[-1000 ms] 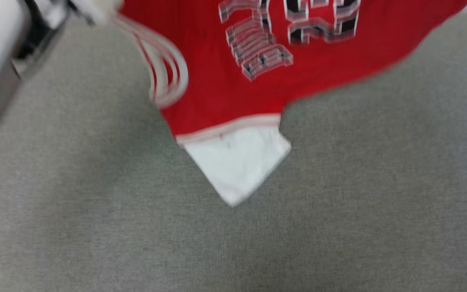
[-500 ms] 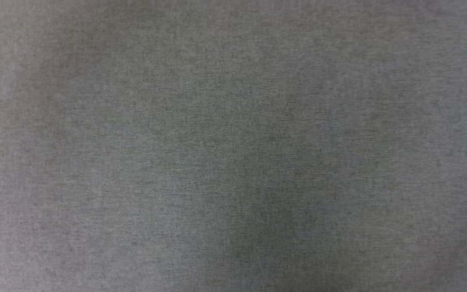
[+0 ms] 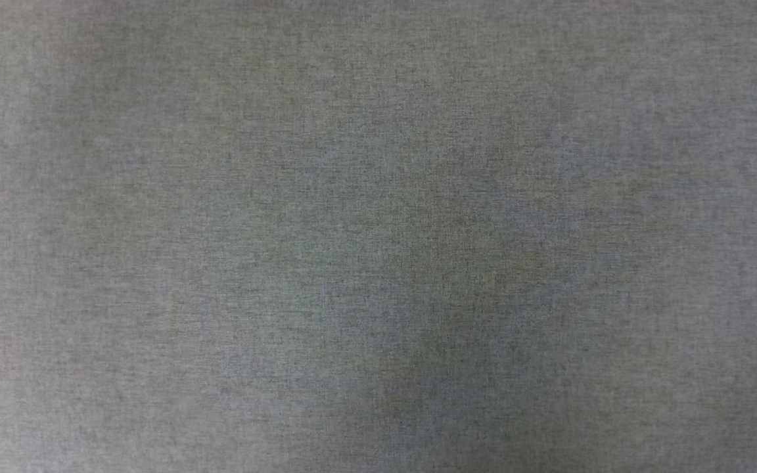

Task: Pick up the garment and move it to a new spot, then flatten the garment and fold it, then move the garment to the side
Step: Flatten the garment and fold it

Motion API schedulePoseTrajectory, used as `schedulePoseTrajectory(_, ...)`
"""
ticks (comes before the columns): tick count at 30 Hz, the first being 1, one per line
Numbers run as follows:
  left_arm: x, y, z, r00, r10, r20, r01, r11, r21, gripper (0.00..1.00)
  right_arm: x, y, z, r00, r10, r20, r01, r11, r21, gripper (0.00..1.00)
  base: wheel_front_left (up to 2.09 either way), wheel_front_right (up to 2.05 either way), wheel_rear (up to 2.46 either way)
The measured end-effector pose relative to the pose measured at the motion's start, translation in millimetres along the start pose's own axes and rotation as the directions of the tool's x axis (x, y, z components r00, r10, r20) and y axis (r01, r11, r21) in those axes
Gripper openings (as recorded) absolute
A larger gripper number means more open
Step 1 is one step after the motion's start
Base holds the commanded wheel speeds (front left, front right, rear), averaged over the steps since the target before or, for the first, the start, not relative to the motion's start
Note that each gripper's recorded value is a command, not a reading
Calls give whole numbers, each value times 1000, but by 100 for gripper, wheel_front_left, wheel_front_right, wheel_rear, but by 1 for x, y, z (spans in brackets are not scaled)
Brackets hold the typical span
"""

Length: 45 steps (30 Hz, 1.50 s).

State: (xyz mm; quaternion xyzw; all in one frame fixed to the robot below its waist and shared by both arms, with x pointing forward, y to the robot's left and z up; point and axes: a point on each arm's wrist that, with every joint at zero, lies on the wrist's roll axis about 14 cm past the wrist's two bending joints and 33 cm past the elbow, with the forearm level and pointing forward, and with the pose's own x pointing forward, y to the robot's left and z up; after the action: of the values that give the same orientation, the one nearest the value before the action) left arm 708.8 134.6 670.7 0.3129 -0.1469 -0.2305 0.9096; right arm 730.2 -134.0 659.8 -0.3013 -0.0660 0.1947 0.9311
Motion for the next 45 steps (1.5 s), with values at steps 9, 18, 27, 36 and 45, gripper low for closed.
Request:
schedulePoseTrajectory(9,-36,-66,-41,992,-109,-63,98,983,-158,0,-32,75,-54,986,161,-42,-156,982,102,0,0,0,0)
schedulePoseTrajectory(18,-128,-154,-63,968,-208,-143,154,936,-316,0,-115,142,-96,942,314,-116,-284,934,219,0,0,0,0)
schedulePoseTrajectory(27,-225,-228,-50,926,-319,-201,206,875,-438,0,-210,178,-120,903,381,-199,-297,887,354,0,0,0,0)
schedulePoseTrajectory(36,-322,-282,-33,850,-447,-278,263,818,-512,0,-306,207,-126,865,423,-270,-273,848,455,0,0,0,0)
schedulePoseTrajectory(45,-390,-329,-10,799,-509,-320,227,748,-624,0,-402,234,-139,812,460,-359,-219,811,543,0,0,0,0)
